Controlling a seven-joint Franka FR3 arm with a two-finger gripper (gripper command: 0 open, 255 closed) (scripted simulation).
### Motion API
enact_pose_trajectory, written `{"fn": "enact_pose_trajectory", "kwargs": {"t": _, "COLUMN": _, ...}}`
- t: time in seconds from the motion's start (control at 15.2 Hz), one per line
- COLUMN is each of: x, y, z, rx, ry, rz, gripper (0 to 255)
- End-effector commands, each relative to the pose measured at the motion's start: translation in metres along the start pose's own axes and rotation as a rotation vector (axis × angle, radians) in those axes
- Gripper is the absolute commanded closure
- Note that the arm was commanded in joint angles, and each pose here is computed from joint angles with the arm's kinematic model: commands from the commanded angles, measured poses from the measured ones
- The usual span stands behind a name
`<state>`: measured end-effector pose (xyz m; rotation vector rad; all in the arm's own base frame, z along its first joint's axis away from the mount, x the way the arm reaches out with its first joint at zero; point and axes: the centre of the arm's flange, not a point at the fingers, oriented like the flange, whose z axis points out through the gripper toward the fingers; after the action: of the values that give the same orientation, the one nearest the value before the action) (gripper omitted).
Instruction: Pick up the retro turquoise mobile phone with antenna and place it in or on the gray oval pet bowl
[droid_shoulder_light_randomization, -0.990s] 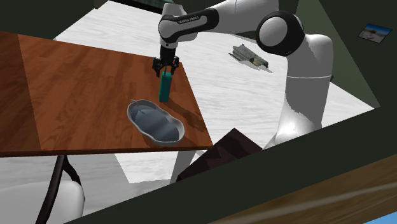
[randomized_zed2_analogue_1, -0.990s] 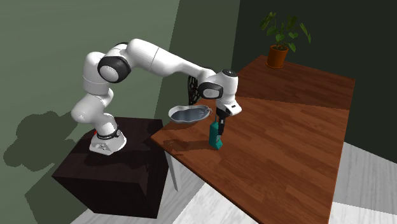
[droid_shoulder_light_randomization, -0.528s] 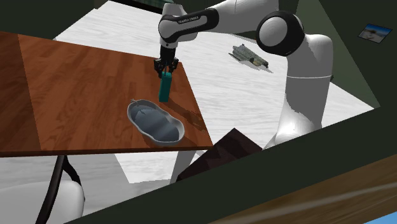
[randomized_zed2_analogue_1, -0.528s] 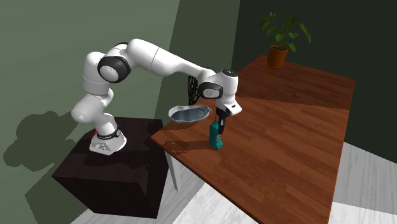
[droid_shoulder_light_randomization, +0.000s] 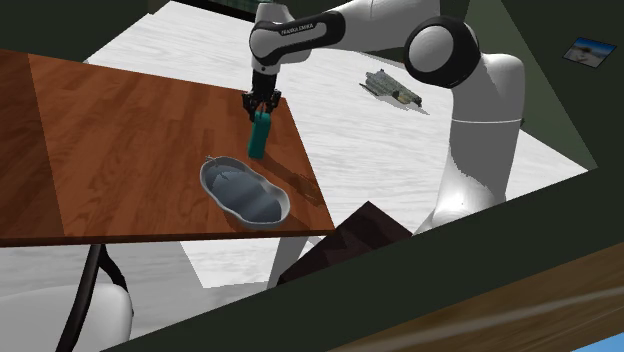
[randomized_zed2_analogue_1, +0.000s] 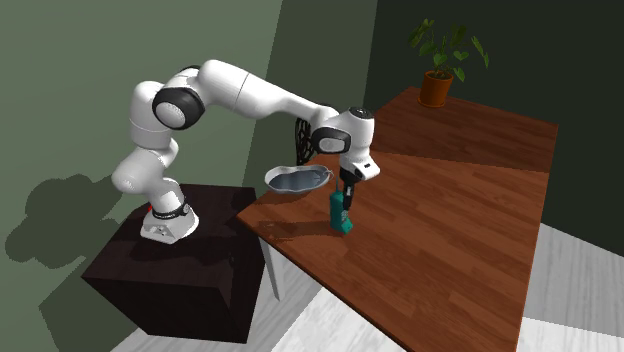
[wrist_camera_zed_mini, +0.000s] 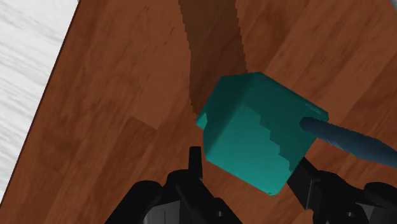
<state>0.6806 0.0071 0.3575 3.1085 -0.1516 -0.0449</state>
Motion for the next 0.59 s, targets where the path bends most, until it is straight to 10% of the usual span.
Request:
{"fn": "enact_pose_trajectory", "kwargs": {"t": 0.0, "x": 0.0, "y": 0.0, "z": -0.01, "rx": 0.0, "ry": 0.0, "rz": 0.0, "gripper": 255}}
{"fn": "enact_pose_trajectory", "kwargs": {"t": 0.53, "x": -0.001, "y": 0.001, "z": -0.052, "rx": 0.0, "ry": 0.0, "rz": 0.0, "gripper": 255}}
